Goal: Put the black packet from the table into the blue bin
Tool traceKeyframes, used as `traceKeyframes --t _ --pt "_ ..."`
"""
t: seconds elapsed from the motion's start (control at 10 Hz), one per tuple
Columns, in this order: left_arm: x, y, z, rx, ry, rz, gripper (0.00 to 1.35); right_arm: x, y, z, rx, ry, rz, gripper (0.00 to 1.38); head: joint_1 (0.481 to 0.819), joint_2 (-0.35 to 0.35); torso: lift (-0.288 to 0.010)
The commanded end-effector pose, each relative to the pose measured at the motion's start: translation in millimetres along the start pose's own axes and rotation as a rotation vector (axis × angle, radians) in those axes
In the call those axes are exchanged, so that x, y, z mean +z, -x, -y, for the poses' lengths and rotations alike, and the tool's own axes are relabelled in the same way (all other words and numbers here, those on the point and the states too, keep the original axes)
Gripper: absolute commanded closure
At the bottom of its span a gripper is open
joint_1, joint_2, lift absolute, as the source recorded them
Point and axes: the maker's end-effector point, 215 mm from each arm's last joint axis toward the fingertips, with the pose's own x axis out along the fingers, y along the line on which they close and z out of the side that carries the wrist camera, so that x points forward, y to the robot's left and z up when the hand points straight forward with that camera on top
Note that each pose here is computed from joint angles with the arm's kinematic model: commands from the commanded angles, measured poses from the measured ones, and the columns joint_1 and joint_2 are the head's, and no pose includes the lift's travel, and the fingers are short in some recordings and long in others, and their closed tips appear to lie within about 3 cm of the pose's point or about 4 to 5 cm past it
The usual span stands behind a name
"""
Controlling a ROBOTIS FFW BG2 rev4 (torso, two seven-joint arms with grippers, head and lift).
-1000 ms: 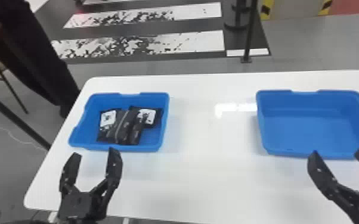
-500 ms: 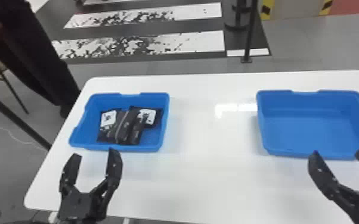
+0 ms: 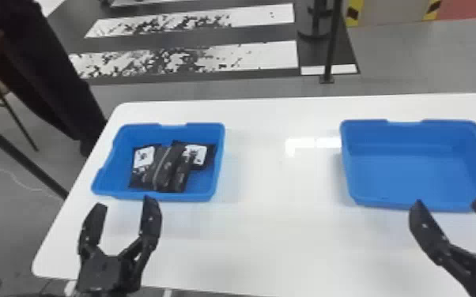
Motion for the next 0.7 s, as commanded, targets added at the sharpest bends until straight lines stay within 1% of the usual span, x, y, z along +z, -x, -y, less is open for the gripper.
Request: traceKeyframes --t 0.0,0.6 --pt "-0.1 0.0 0.2 0.0 0.001 0.0 0.13 -0.1 0.0 0.0 0.0 0.002 -0.001 0.14 0.695 0.159 -0.11" --pt "-0.5 1.0 -1.0 0.002 0.0 -0.002 0.13 1.1 -0.2 -0.3 0.001 0.004 0.001 0.14 0.695 0.162 -0.11"
